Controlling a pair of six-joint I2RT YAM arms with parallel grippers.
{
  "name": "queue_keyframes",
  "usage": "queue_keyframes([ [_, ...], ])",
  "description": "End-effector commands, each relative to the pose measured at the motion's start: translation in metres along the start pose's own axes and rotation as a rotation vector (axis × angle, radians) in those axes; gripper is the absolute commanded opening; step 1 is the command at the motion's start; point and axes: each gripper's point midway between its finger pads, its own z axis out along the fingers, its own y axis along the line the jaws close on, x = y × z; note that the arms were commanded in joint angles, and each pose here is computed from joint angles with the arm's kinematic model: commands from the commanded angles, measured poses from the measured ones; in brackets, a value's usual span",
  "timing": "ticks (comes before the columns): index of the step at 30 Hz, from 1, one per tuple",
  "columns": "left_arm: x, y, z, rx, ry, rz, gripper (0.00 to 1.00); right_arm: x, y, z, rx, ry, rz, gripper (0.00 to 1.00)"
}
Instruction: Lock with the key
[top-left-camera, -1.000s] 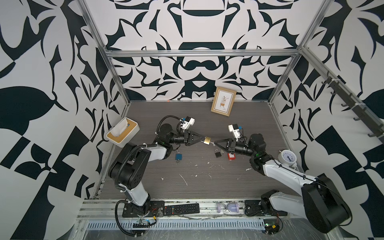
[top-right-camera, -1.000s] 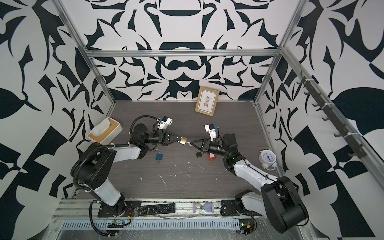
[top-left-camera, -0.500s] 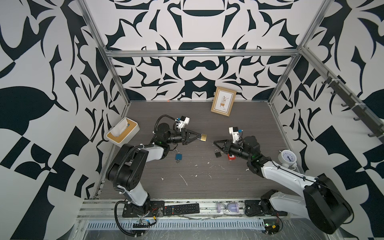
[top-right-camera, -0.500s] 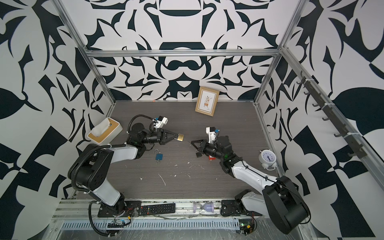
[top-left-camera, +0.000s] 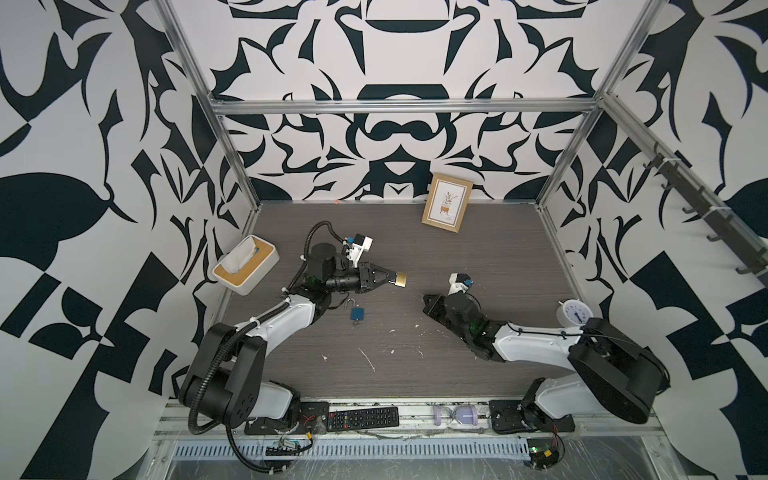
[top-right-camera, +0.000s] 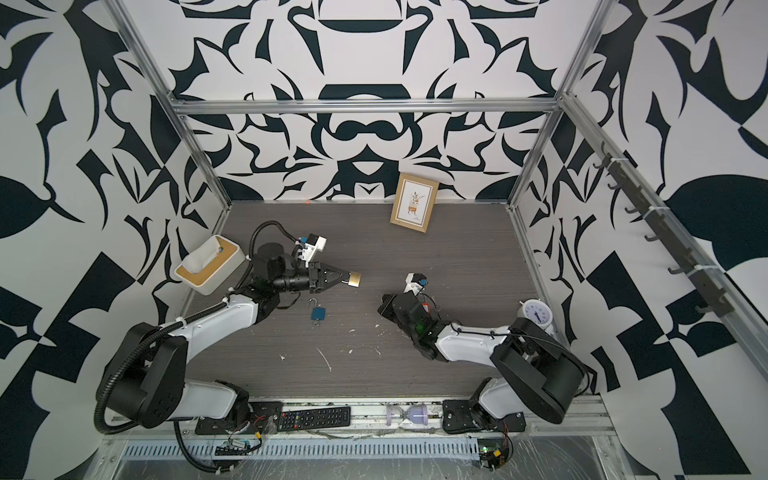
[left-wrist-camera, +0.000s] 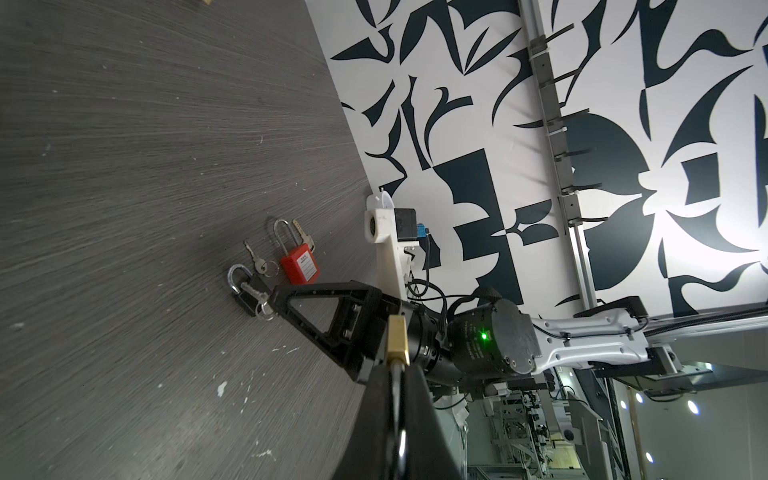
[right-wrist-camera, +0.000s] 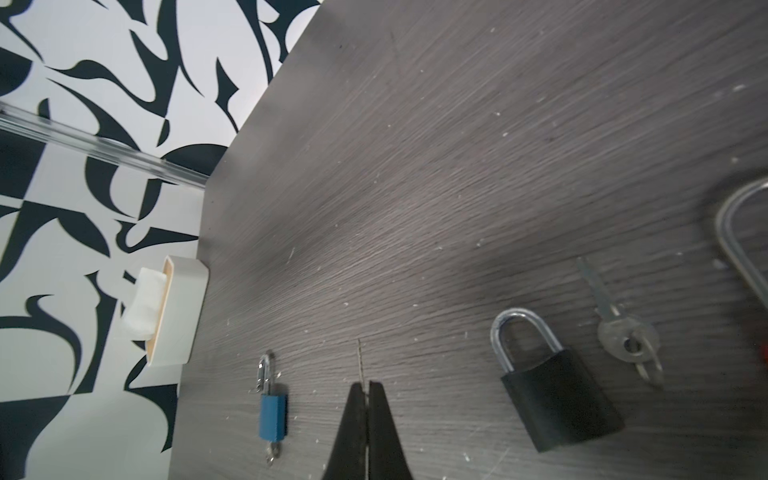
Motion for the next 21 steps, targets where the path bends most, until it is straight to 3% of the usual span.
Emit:
queue_keyframes([
  [1, 0.000, -0.003, -0.003, -0.020, 0.004, 0.046, 0.00, -0.016, 0.030, 0.008, -0.072, -0.082, 0.053, 0.00],
  [13, 0.006, 0.004, -0.003, -0.101, 0.021, 0.064, 0.00, 0.020, 0.019, 0.044, -0.032, -0.014, 0.113, 0.00],
  [21, 0.010, 0.006, -0.005, -0.105, 0.024, 0.081, 0.00, 0.028, 0.008, 0.043, 0.034, -0.029, 0.129, 0.00],
])
